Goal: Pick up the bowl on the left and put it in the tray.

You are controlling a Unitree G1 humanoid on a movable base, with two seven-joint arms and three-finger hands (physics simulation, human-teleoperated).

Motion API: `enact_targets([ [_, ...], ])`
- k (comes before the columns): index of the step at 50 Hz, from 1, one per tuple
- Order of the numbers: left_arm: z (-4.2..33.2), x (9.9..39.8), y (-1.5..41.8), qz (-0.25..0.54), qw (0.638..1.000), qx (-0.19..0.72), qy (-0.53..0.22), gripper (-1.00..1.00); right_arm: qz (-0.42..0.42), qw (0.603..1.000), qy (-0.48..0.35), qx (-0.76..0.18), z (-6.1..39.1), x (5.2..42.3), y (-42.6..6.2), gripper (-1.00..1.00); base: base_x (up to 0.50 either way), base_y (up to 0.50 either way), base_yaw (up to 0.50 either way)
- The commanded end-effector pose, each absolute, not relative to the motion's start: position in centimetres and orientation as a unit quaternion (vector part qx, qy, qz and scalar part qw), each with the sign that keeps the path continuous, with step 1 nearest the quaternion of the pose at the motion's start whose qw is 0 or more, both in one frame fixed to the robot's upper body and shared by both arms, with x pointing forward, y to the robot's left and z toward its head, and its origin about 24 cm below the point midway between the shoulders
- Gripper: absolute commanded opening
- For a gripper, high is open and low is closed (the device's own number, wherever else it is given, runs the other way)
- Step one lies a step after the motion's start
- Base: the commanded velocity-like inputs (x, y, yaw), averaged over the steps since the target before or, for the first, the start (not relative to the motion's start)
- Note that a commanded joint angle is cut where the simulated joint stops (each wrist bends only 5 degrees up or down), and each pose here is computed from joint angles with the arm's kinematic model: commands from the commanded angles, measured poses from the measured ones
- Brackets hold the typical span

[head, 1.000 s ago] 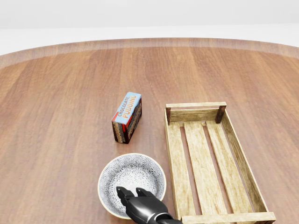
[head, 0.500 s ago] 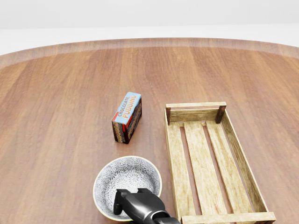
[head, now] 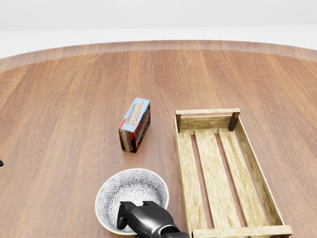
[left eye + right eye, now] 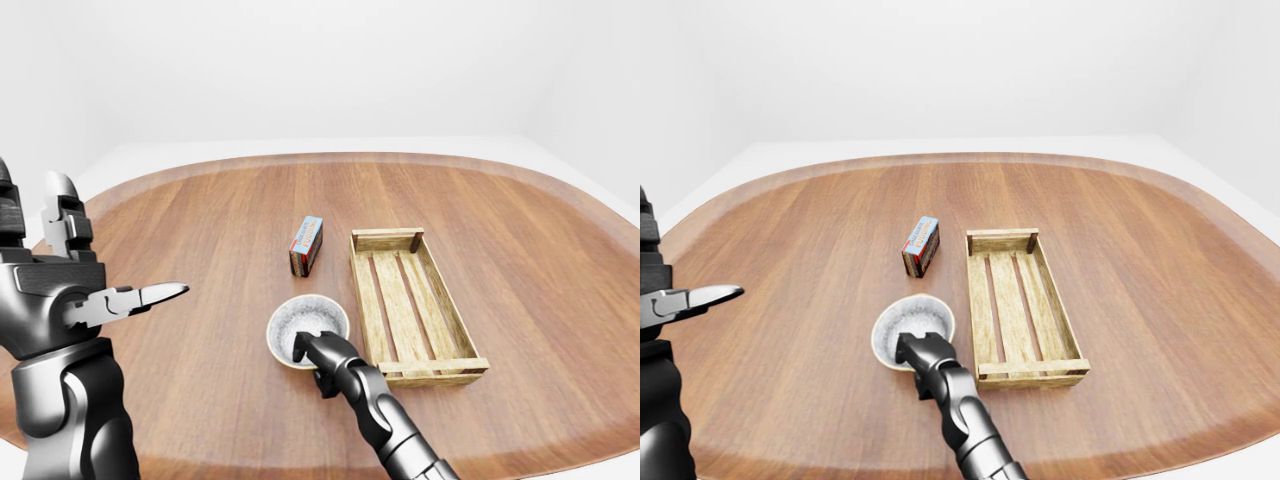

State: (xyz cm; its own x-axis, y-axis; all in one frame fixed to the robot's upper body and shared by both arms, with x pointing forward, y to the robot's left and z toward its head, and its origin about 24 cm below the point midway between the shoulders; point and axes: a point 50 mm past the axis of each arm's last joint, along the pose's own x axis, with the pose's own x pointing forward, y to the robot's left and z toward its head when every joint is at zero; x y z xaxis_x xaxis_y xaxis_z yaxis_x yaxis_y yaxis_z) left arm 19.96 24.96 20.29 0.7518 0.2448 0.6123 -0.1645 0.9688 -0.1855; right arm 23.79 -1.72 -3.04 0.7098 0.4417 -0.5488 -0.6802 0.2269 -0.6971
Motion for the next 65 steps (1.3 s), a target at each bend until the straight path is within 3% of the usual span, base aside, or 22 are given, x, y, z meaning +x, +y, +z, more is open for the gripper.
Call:
enact_targets([
  [1, 20.3, 20.1, 24.8, 0.107, 0.935, -0.059, -0.334, 1.0, 0.397, 0.757, 0.097, -0.511, -0.8, 23.5, -0.8, -1.0, 0.0, 0.0, 0.0],
  [24, 20.3, 20.0, 24.9, 0.109, 0.934, -0.06, -0.335, 1.0, 0.383, 0.746, 0.019, -0.545, 6.0, 24.6, -0.4, -1.0, 0.0, 0.0, 0.0],
  [36, 20.3, 20.1, 24.9, 0.109, 0.934, -0.061, -0.335, 1.0, 0.334, 0.764, -0.022, -0.552, 9.3, 25.9, -1.3, -1.0, 0.0, 0.0, 0.0],
  [37, 20.4, 20.1, 25.0, 0.11, 0.933, -0.061, -0.336, 1.0, 0.292, 0.775, -0.062, -0.557, 12.1, 26.4, -2.0, -1.0, 0.0, 0.0, 0.0],
  [43, 20.5, 20.0, 25.0, 0.11, 0.933, -0.061, -0.338, 1.0, 0.23, 0.786, -0.112, -0.563, 15.7, 26.7, -3.2, -1.0, 0.0, 0.0, 0.0],
  [53, 20.5, 20.1, 25.0, 0.111, 0.932, -0.062, -0.338, 1.0, 0.154, 0.791, -0.16, -0.57, 20.0, 28.0, -6.1, -1.0, 0.0, 0.0, 0.0],
  [65, 20.4, 20.0, 24.9, 0.11, 0.933, -0.061, -0.336, 1.0, 0.12, 0.791, -0.178, -0.574, 22.9, 30.0, -9.5, -1.0, 0.0, 0.0, 0.0],
])
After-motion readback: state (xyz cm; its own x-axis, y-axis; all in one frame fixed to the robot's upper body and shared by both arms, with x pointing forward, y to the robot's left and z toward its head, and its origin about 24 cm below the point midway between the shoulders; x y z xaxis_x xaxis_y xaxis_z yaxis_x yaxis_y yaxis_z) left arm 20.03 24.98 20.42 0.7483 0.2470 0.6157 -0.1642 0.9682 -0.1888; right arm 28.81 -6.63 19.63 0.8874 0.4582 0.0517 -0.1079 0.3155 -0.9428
